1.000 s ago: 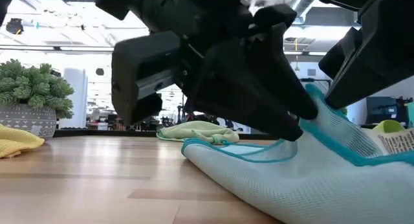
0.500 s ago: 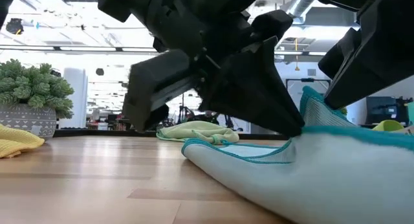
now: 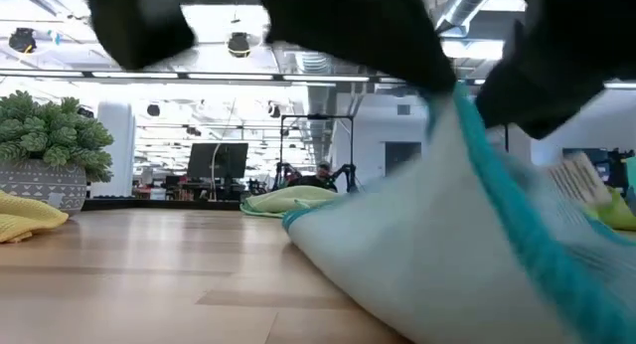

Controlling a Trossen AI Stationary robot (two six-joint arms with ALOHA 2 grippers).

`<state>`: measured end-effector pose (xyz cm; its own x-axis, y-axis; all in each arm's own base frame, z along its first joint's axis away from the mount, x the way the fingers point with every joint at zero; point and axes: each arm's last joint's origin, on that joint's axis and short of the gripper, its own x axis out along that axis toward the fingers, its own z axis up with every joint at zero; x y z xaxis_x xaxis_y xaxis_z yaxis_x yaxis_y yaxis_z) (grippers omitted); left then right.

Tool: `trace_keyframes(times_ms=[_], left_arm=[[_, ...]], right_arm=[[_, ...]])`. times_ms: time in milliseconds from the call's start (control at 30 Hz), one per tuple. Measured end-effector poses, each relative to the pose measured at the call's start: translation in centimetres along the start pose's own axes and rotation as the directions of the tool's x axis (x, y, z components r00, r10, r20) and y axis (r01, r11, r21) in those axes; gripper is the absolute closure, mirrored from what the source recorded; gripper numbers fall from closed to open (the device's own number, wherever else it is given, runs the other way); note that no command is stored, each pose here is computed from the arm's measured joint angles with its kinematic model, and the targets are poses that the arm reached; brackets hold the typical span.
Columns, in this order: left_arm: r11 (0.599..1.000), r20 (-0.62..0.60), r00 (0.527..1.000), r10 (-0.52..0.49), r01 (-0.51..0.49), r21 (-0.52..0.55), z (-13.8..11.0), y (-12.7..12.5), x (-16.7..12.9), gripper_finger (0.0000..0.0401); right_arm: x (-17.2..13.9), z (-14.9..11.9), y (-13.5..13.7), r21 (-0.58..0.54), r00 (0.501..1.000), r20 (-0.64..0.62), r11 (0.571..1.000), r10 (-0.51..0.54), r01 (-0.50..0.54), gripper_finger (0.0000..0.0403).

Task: Fold microfiber towels
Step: Fold the blue microfiber cloth

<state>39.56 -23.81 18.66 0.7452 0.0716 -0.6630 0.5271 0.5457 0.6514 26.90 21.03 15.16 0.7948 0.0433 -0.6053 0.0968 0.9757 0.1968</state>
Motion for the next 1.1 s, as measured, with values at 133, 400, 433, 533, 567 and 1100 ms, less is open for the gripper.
trace_keyframes(times_ms=[133,400,433,533,567,1100], left_arm=[[0.998,-0.008,0.998,0.059,-0.059,-0.002,1.0,0.0,-0.8,0.0401],[0.986,-0.112,0.979,0.168,-0.168,0.011,0.5,0.2,-0.9,0.0401],[0.985,-0.122,0.978,0.171,-0.171,0.01,0.4,0.1,-0.9,0.0401],[0.985,-0.133,0.976,0.171,-0.172,0.002,0.3,0.1,-0.9,0.0401],[0.985,-0.135,0.976,0.169,-0.17,0.004,0.3,0.1,-0.9,0.0401],[0.988,-0.111,0.983,0.148,-0.143,0.05,0.7,-0.6,-1.3,0.0401]], right_arm=[[-0.1,0.6,0.6,0.031,0.997,0.061,0.998,0.05,-0.052,0.0389],[-0.3,0.4,1.2,0.006,0.993,0.046,0.994,0.107,-0.107,0.039],[-0.4,0.3,1.2,0.002,0.993,0.035,0.994,0.113,-0.113,0.039],[-0.5,0.1,1.4,-0.007,0.993,0.025,0.993,0.117,-0.117,0.039],[-0.5,0.1,1.4,-0.005,0.992,0.028,0.993,0.121,-0.121,0.039],[-0.4,0.2,1.1,0.025,0.995,0.021,0.994,0.102,-0.103,0.0391]])
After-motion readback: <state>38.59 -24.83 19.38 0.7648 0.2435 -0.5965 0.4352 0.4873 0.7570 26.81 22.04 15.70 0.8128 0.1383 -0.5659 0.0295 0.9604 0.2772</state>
